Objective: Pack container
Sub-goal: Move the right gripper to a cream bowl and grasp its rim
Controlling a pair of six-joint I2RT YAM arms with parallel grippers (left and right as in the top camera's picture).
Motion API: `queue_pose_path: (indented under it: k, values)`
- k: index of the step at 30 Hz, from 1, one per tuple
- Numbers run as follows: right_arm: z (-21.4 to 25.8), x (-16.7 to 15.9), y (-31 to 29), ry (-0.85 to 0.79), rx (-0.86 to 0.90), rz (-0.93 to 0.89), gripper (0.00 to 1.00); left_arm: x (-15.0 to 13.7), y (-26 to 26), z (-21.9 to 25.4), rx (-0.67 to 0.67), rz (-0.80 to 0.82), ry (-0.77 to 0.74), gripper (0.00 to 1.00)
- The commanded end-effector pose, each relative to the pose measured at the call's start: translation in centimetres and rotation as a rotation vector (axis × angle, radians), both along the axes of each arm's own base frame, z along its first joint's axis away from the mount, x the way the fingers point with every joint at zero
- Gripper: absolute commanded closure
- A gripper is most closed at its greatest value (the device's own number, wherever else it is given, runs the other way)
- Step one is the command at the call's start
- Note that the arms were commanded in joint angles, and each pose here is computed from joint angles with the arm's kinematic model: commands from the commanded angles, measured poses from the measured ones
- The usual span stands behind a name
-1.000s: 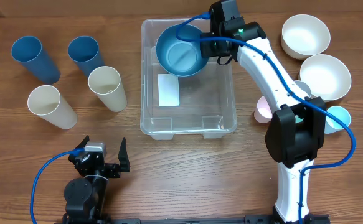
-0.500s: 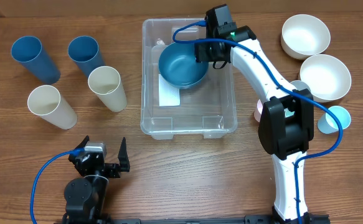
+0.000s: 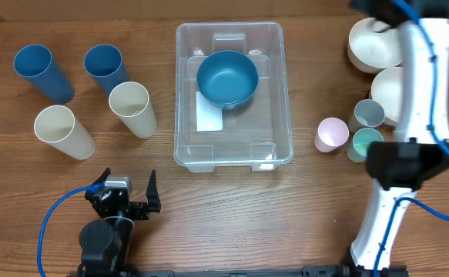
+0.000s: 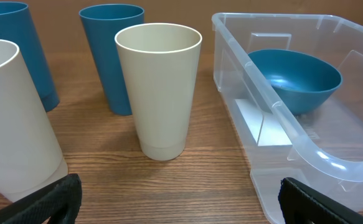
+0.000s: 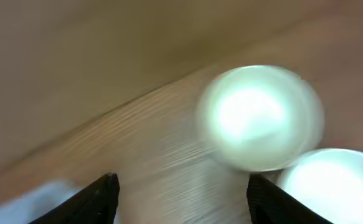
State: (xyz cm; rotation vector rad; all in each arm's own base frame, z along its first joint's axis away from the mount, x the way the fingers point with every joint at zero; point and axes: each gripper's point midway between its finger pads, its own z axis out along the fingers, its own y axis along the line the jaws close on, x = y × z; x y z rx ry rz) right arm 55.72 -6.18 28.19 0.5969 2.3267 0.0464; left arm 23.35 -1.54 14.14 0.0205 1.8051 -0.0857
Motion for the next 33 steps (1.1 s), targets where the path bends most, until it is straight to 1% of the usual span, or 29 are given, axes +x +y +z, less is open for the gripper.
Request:
queue_pose_path:
  k: [1, 4, 8, 12, 17, 20, 21, 24, 25, 26, 28, 29, 31, 33]
  values:
    - [-4.2, 0.1, -5.8, 0.055, 0.055, -0.137, 0.33, 0.0, -0.1, 0.1, 0.015, -0.012, -0.009, 0.0]
    - [-7.1, 0.5, -8.7, 0.078, 0.04, -0.152, 0.37, 0.0, -0.1, 0.1, 0.015, -0.012, -0.009, 0.0]
    - [-13.1, 0.5, -10.6, 0.161, -0.004, -0.194, 0.37, 0.0, -0.1, 0.1, 0.015, -0.012, -0.009, 0.0]
    - [-17.2, 0.3, -12.5, 0.219, -0.001, -0.231, 0.37, 0.0, -0.1, 0.1, 0.015, -0.012, -0.009, 0.0]
    - [-21.4, -0.6, -15.8, 0.273, 0.017, -0.285, 0.37, 0.0, -0.1, 0.1, 0.015, -0.012, -0.009, 0.0]
    - [-23.3, -0.5, -16.5, 0.286, 0.016, -0.287, 0.38, 0.0, -0.1, 0.1, 0.015, -0.012, -0.009, 0.0]
    - [-24.1, -0.2, -16.6, 0.285, 0.015, -0.286, 0.43, 0.0, -0.1, 0.1, 0.015, -0.012, -0.009, 0.0]
    - [-24.6, 0.5, -16.7, 0.265, 0.012, -0.275, 0.45, 0.0, -0.1, 0.1, 0.015, -0.012, -0.009, 0.0]
    - [-24.5, 0.7, -16.7, 0.257, 0.013, -0.273, 0.49, 0.0, -0.1, 0.1, 0.015, -0.012, -0.009, 0.0]
    - [-24.4, 0.9, -16.7, 0.249, 0.007, -0.261, 0.55, 0.0, -0.1, 0.1, 0.015, -0.012, -0.009, 0.0]
    - [-24.3, 1.0, -16.7, 0.245, 0.005, -0.259, 0.71, 0.0, -0.1, 0.1, 0.015, -0.012, -0.009, 0.0]
    - [-24.3, 1.1, -16.8, 0.238, 0.004, -0.26, 0.89, 0.0, -0.1, 0.1, 0.015, -0.012, -0.009, 0.0]
    - [-24.2, 1.2, -16.8, 0.237, 0.003, -0.26, 0.96, 0.0, -0.1, 0.1, 0.015, -0.012, -0.009, 0.0]
    - [-24.0, 1.2, -16.8, 0.233, 0.002, -0.26, 0.96, 0.0, -0.1, 0.1, 0.015, -0.012, -0.009, 0.0]
